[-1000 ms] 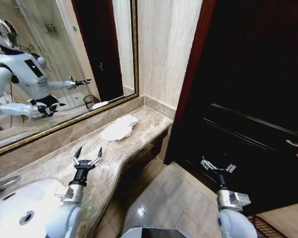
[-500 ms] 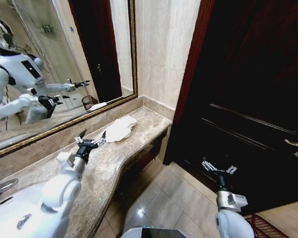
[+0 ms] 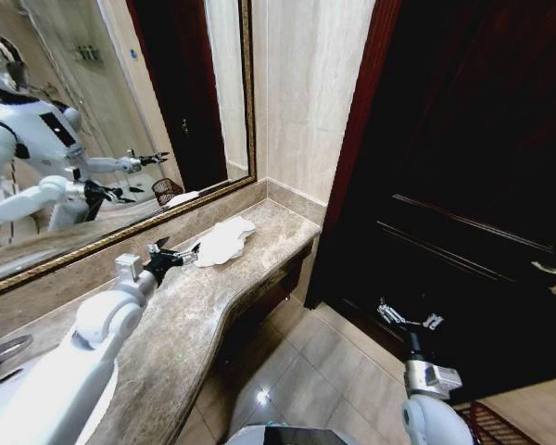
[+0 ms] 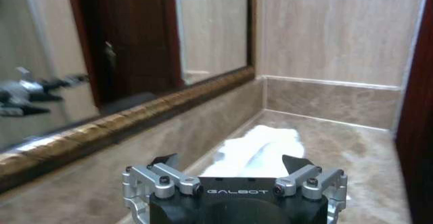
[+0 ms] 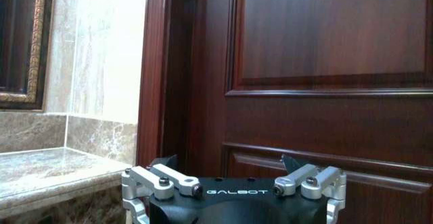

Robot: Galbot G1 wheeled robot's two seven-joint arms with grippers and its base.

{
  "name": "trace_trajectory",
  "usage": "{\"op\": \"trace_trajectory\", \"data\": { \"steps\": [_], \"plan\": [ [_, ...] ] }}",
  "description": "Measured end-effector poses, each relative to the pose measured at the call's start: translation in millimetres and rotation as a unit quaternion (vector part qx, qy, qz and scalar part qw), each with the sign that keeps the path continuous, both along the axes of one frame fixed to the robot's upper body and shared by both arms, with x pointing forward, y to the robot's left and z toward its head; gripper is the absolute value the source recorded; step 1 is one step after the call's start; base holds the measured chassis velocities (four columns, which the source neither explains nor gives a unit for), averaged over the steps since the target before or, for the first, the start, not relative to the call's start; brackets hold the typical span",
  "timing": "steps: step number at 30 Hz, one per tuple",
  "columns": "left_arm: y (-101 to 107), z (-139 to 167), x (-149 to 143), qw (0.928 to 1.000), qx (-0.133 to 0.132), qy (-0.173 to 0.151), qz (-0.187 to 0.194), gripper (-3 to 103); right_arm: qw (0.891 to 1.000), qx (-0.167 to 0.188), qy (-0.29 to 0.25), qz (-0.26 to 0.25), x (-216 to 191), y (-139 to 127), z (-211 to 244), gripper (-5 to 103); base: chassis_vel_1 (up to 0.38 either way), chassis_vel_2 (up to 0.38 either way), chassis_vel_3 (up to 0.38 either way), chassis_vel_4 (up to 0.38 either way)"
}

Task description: Discard the used towel into the hamper.

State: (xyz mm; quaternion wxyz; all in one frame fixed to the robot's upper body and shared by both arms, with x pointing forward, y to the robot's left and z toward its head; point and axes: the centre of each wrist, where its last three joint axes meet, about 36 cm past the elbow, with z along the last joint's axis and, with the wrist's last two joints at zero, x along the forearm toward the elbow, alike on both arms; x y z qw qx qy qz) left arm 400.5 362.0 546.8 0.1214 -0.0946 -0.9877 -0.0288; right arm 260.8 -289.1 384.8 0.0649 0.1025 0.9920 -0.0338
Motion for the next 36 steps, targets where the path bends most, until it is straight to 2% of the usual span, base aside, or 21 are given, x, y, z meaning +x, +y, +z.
{"op": "trace_trajectory", "data": {
  "steps": [1,2,4,9,14,22,26,36],
  "plan": [
    [3.8,2.8,8.3,0.9997,-0.011,0.012,-0.019,100,1.0,-0.001,0.001,-0.002,-0.1,-1.3,-0.7,100,0.0,0.0,0.0,0.0],
    [3.8,2.8,8.3,0.9997,-0.011,0.012,-0.019,100,1.0,-0.001,0.001,-0.002,-0.1,-1.3,-0.7,100,0.0,0.0,0.0,0.0],
    [14.3,3.0,31.2,0.998,-0.015,0.027,-0.055,100,1.0,-0.003,0.004,-0.01,-1.2,-6.2,-2.0,100,0.0,0.0,0.0,0.0],
    [35.7,-6.6,68.9,0.9971,-0.015,0.044,-0.061,100,1.0,-0.005,0.004,-0.019,0.6,-10.5,-1.9,100,0.0,0.0,0.0,0.0],
    [40.5,-24.6,95.6,0.9954,-0.015,0.065,-0.068,100,1.0,-0.007,0.004,-0.023,4.3,-10.2,-1.6,100,0.0,0.0,0.0,0.0],
    [24.1,-43.8,132.7,0.9953,-0.012,0.067,-0.069,100,1.0,-0.01,0.002,-0.022,13.2,-6.6,-0.2,100,0.0,0.0,0.0,0.0],
    [8.7,-56.7,154.1,0.9957,0.006,0.07,-0.06,100,1.0,-0.011,0.0,-0.022,17.0,-5.8,-0.1,100,0.0,0.0,0.0,0.0],
    [-19.1,-78.2,180.1,0.9949,0.039,0.073,-0.059,100,1.0,-0.011,0.001,-0.022,18.9,-4.5,-2.2,100,0.0,0.0,0.0,0.0]
  ]
}}
